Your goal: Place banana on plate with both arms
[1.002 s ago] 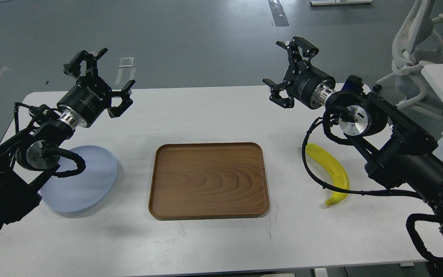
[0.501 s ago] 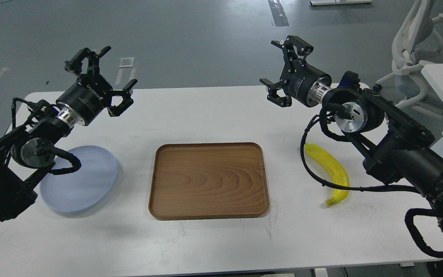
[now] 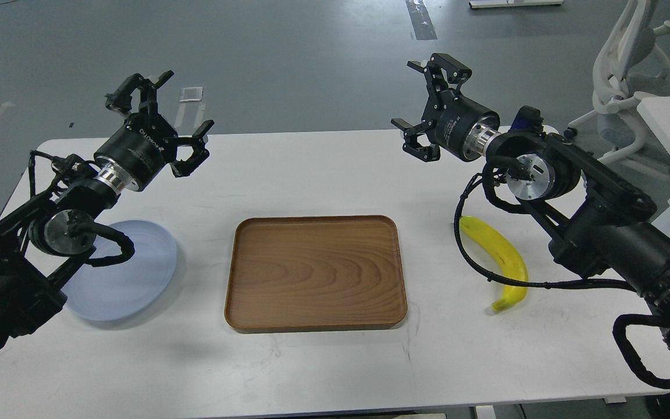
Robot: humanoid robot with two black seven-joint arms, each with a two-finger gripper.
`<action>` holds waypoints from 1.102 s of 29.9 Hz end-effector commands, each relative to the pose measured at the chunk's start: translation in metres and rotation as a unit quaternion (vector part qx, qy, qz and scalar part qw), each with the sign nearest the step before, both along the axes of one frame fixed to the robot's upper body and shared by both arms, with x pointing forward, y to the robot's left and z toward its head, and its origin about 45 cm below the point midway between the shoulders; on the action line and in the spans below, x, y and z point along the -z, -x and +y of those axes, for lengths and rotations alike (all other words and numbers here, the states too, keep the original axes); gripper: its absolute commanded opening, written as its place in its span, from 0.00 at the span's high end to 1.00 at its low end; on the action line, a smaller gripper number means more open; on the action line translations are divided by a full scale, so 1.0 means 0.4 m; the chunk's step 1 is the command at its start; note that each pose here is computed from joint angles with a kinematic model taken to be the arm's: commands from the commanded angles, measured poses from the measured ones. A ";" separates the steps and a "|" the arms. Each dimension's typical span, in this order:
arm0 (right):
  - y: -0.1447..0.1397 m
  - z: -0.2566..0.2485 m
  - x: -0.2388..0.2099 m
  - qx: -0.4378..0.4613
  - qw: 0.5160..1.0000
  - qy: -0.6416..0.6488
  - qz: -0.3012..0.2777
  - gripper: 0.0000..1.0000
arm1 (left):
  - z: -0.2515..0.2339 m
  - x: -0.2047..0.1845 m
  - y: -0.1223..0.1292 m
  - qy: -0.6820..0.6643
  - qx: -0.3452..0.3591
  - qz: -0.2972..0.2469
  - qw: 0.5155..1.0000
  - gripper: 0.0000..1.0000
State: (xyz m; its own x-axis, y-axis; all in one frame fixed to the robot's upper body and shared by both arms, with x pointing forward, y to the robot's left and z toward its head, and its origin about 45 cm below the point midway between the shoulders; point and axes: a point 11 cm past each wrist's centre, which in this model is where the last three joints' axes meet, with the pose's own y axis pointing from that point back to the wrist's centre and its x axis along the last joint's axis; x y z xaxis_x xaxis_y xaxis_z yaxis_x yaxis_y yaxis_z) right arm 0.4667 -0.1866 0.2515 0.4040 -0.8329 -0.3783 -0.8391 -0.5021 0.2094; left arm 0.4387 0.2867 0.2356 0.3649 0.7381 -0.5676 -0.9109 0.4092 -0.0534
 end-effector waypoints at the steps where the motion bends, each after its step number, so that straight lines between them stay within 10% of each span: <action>1: 0.000 0.001 -0.001 -0.002 1.000 0.000 0.000 0.00 | -0.007 -0.011 -0.005 -0.003 -0.001 0.000 1.000 0.02; 20: -0.008 0.004 -0.005 -0.002 1.000 0.002 0.000 0.00 | 0.001 -0.022 0.004 -0.093 -0.008 -0.028 0.995 0.02; 27: -0.025 0.014 -0.057 -0.003 1.000 -0.006 -0.023 0.00 | 0.008 -0.092 0.001 -0.309 -0.063 -0.176 0.933 0.02; 33: -0.055 0.040 -0.165 -0.013 0.998 -0.009 -0.063 0.00 | -0.002 -0.059 0.083 -0.390 0.005 -0.185 0.902 0.02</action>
State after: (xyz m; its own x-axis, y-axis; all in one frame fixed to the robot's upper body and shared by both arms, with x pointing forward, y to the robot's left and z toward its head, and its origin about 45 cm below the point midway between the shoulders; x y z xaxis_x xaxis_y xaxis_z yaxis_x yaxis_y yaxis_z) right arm 0.4835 -0.1767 0.2965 0.4462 -0.8206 -0.3570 -0.8479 -0.5153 0.1246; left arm 0.4260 0.2880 0.2760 0.3631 0.9081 0.2087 -0.9088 0.3945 -0.1357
